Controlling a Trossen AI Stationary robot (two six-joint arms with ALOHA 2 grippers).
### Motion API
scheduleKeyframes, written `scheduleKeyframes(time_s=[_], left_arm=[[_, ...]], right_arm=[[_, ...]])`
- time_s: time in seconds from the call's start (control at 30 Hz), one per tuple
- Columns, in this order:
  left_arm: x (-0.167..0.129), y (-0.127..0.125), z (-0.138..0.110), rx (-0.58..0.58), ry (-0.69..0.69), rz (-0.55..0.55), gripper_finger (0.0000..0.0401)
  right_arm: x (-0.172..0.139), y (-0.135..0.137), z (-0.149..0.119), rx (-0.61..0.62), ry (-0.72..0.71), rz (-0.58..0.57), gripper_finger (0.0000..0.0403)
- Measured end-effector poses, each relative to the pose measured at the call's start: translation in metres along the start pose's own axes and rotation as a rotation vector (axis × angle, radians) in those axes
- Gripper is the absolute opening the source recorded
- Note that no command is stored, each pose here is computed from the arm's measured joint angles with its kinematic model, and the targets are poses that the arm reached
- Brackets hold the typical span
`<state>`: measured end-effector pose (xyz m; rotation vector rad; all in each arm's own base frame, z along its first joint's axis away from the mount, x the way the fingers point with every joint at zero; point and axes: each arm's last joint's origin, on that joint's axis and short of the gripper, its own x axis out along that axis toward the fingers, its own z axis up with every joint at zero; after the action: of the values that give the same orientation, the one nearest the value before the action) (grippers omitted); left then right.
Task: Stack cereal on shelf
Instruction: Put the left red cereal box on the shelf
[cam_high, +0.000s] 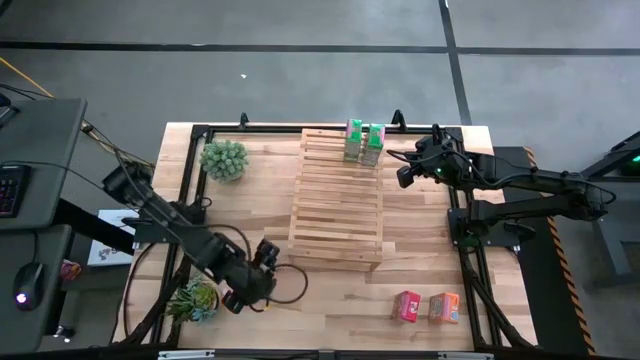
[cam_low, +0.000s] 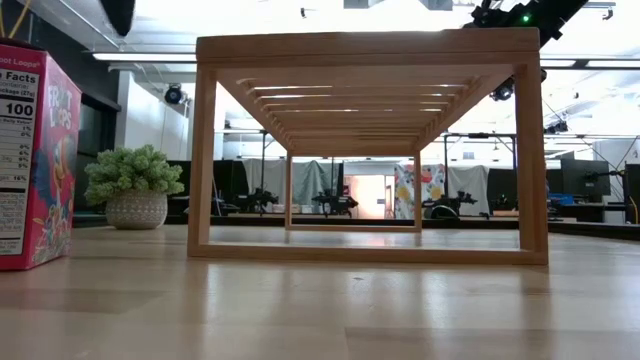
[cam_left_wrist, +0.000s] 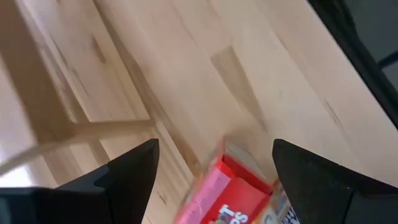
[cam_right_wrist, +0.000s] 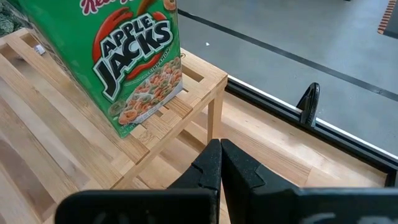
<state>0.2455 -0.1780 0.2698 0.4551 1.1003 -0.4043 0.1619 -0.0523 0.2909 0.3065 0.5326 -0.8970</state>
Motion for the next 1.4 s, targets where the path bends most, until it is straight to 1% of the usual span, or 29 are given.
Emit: scheduleKeyframes(time_s=[0.1,0.3,0.4,0.6,0.73,0.9,1.1,1.2,1.33,1.4], left_arm=[[0.0,-0.006,-0.001,0.002,0.046,-0.006,0.0305],[-0.006,-0.015,-0.006,0.037,0.073,-0.002,0.0305],[-0.006,-0.015,-0.009,0.085,0.112,0.002,0.0305],[-0.005,-0.012,-0.009,0.207,0.12,0.054,0.0305],[-0.004,-0.008,-0.009,0.208,0.127,0.054,0.0305],[0.0,-0.006,-0.01,0.199,0.148,0.024,0.0305],[0.011,-0.008,-0.012,0.258,0.236,-0.04,0.0305],[0.016,-0.01,-0.013,0.269,0.261,-0.058,0.0305],[0.017,-0.008,-0.013,0.305,0.262,-0.027,0.0305],[0.022,-0.007,-0.013,0.331,0.281,0.017,0.0305]], right_arm=[[0.001,0.0,0.0,-0.002,0.003,-0.002,0.0],[0.003,0.002,-0.001,0.004,0.013,-0.007,0.0],[0.004,0.002,-0.001,0.008,0.018,-0.009,0.0],[0.007,0.003,-0.002,0.001,0.029,-0.015,0.0],[0.008,0.004,-0.004,-0.007,0.044,-0.014,0.0],[0.008,0.004,-0.004,-0.008,0.046,-0.015,0.0],[0.008,0.004,-0.004,-0.009,0.047,-0.016,0.0],[0.008,0.004,-0.004,-0.009,0.047,-0.016,0.0],[0.008,0.004,-0.004,-0.009,0.047,-0.016,0.0],[0.008,0.004,-0.004,-0.008,0.047,-0.016,0.0]])
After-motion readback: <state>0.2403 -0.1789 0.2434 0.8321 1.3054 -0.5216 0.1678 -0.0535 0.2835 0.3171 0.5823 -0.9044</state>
